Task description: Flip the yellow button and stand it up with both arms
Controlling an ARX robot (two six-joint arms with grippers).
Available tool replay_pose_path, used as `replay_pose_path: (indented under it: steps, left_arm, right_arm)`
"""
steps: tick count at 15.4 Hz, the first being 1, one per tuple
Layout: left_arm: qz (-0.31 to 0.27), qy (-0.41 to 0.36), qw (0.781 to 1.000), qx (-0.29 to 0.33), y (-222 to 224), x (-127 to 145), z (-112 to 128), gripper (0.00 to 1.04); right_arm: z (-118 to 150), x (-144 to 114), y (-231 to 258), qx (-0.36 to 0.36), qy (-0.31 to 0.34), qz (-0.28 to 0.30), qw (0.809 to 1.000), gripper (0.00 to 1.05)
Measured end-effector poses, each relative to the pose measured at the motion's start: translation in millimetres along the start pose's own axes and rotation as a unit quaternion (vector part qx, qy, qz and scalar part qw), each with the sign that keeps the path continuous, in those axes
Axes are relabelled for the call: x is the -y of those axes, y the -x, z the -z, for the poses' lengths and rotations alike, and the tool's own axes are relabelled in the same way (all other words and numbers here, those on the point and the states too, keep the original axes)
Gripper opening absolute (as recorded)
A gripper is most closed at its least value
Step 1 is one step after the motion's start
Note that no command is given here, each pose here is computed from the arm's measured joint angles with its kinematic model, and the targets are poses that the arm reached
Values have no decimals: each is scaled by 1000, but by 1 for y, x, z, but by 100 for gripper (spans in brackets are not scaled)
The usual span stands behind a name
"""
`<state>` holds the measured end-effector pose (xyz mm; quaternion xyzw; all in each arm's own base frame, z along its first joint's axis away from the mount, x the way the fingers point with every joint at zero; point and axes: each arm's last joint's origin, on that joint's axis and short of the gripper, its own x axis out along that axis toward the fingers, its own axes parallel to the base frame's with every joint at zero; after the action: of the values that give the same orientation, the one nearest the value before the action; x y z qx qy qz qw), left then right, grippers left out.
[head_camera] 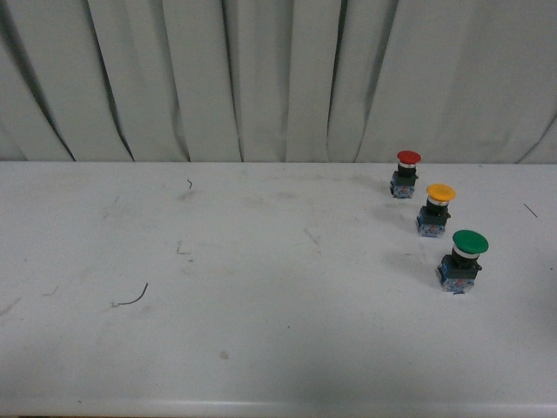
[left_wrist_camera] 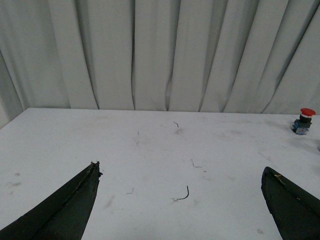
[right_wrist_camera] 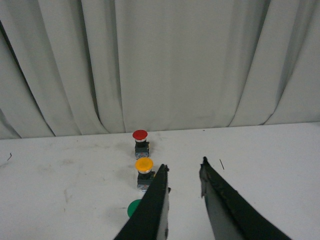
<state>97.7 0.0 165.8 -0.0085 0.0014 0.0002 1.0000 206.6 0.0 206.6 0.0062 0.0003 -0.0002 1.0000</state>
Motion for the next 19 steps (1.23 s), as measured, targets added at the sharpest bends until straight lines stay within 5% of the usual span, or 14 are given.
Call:
replay_pose_path:
  steps: [2,19]
  left_arm:
    - [0,0,1000,0,0,0,0,98]
    - [0,0,1000,0,0,0,0,98]
  right_arm:
    - [10,0,17,-1,5,0,1000,1]
    - [37,0,79,6,5,0,1000,2]
